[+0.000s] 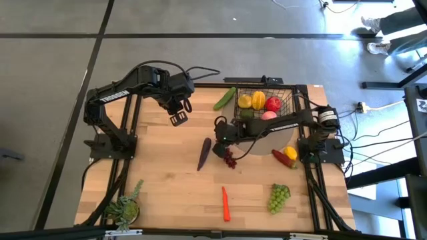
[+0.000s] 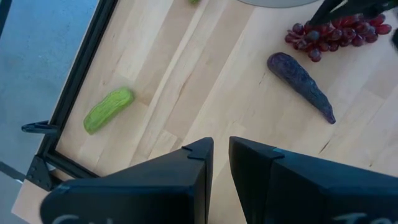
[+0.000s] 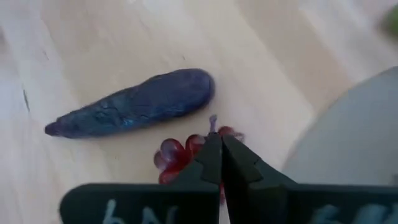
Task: Build produce basket
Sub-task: Put the red grapes into the black wire basket
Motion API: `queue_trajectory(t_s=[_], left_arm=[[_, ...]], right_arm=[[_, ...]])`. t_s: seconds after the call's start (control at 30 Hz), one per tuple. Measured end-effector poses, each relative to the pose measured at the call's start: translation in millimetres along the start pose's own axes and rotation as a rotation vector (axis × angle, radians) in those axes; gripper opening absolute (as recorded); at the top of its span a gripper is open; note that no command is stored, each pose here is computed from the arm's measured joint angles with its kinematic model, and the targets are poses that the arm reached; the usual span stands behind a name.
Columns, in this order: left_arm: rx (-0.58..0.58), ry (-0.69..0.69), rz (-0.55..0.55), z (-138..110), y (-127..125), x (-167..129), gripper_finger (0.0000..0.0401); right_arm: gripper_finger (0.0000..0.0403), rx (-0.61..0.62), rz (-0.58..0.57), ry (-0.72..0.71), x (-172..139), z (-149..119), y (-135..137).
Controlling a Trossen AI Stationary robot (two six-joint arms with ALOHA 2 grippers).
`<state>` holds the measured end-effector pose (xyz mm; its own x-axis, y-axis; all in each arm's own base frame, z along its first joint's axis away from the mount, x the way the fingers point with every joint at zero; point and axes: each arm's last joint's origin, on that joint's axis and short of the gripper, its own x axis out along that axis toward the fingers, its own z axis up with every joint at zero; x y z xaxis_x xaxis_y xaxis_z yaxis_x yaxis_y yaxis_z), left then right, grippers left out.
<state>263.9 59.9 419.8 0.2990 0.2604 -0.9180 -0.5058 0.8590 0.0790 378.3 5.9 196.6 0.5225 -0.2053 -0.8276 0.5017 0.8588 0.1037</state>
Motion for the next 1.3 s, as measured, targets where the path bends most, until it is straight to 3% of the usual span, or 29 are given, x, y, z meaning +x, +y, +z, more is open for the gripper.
queue_trajectory(t_s=[0.2, 0.3, 0.43, 0.63, 0.83, 0.97, 1.3], left_arm=[[0.007, 0.0, 0.0, 0, 0, 0, 0.0041], [0.022, -0.001, 0.0, 0, 0, 0, 0.0041], [0.022, -0.004, -0.001, 0, 0, 0, 0.0041], [0.021, -0.011, -0.003, 1, 0, 0, 0.0041], [0.022, -0.01, -0.002, 1, 0, 0, 0.0041], [0.022, -0.009, -0.002, 1, 0, 0, 0.0041], [0.022, -0.011, -0.003, 1, 0, 0, 0.0041]], right_arm=[[0.0, -0.072, -0.11, 0.052, -33, 13, 11], [0.0, -0.084, -0.026, 0.09, -40, 19, 15], [0.0, -0.062, 0.085, 0.101, -37, 23, 14], [0.0018, 0.014, 0.157, 0.125, -33, 33, 1], [0.0091, 0.055, 0.144, 0.132, -25, 38, -9], [0.0131, 0.147, 0.124, 0.147, -14, 38, -13], [0.0132, 0.109, 0.089, 0.161, 15, 32, -10]])
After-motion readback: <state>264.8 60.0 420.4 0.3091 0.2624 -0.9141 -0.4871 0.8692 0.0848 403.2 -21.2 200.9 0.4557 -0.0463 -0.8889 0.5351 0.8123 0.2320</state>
